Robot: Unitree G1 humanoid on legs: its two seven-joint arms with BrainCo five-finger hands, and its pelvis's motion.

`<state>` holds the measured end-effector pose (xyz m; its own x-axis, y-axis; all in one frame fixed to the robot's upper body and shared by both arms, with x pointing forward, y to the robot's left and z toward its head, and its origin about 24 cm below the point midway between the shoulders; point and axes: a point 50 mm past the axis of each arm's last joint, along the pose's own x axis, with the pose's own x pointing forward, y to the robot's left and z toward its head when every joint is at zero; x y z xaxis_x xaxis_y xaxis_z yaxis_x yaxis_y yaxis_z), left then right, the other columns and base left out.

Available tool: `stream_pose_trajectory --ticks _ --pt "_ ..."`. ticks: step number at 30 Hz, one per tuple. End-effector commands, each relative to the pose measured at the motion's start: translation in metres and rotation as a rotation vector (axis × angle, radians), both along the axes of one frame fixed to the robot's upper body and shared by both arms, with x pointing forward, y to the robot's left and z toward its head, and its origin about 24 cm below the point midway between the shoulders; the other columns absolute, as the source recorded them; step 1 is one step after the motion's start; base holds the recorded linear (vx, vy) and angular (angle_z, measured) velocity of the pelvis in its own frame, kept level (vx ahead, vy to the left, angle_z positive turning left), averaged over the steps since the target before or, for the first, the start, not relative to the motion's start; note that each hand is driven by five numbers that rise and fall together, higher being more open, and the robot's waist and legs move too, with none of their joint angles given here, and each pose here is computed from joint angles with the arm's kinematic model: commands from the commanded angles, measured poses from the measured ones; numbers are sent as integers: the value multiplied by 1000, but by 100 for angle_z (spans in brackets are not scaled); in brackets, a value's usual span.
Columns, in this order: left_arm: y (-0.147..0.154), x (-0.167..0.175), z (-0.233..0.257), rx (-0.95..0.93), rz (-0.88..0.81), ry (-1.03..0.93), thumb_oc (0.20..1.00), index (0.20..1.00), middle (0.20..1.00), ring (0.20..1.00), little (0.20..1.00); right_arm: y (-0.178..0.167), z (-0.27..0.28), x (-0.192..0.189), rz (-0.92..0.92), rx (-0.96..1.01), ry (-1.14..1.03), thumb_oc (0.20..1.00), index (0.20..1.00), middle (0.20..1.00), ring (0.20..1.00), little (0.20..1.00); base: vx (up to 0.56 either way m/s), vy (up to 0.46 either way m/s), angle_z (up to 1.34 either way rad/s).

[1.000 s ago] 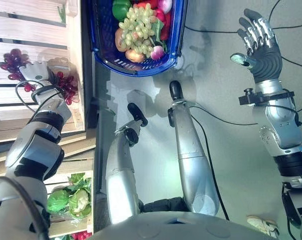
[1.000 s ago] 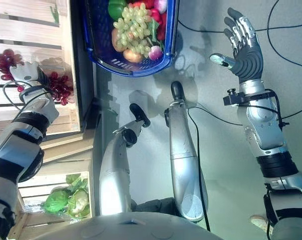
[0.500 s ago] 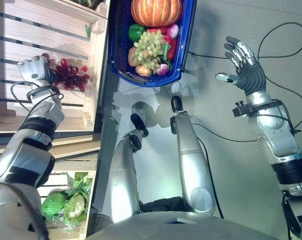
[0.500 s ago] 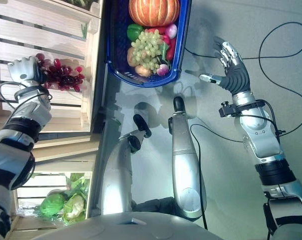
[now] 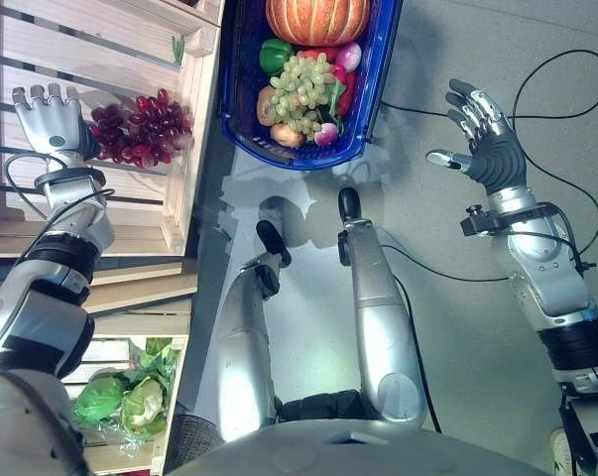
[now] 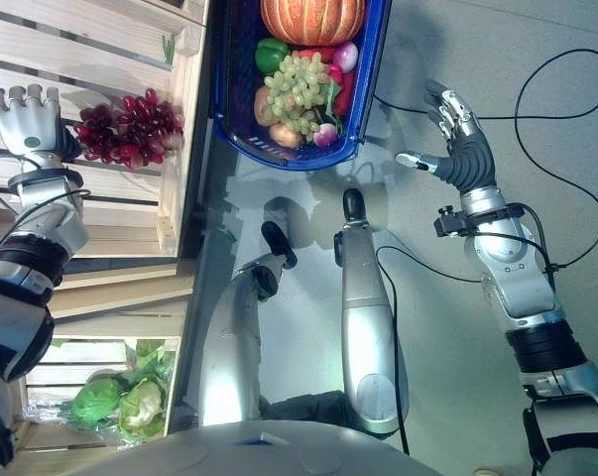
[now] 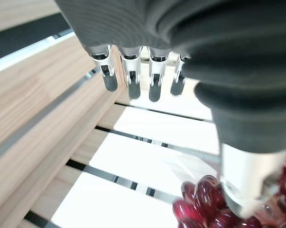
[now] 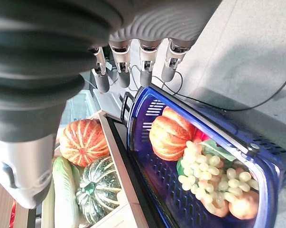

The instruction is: Pick up fruits and vegetables into the basket

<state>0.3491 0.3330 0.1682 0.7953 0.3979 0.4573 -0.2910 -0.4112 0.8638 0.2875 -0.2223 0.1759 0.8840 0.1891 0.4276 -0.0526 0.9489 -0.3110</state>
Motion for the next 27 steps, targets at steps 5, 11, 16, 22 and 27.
stream_pose_trajectory --ticks 5,11,16,22,27 --pt "26 -16 8 76 77 -7 1000 1000 1000 1000 1000 14 12 -9 69 40 -107 1000 1000 1000 1000 1000 2 -3 -1" --pt "19 -10 9 2 33 -56 1000 1000 1000 1000 1000 18 9 -8 69 40 -105 1000 1000 1000 1000 1000 2 -2 -1" --pt "9 -3 6 -192 -44 -115 1000 1000 1000 1000 1000 20 7 -7 64 43 -102 1000 1000 1000 1000 1000 2 -7 0" --pt "-7 7 -12 -747 -183 -253 1000 1000 1000 1000 1000 24 3 -5 55 56 -98 1000 1000 1000 1000 1000 10 -51 0" --pt "-27 14 -21 -991 -305 -308 1000 1000 1000 1000 1000 27 3 -4 49 72 -98 1000 1000 1000 1000 1000 6 -72 -2"
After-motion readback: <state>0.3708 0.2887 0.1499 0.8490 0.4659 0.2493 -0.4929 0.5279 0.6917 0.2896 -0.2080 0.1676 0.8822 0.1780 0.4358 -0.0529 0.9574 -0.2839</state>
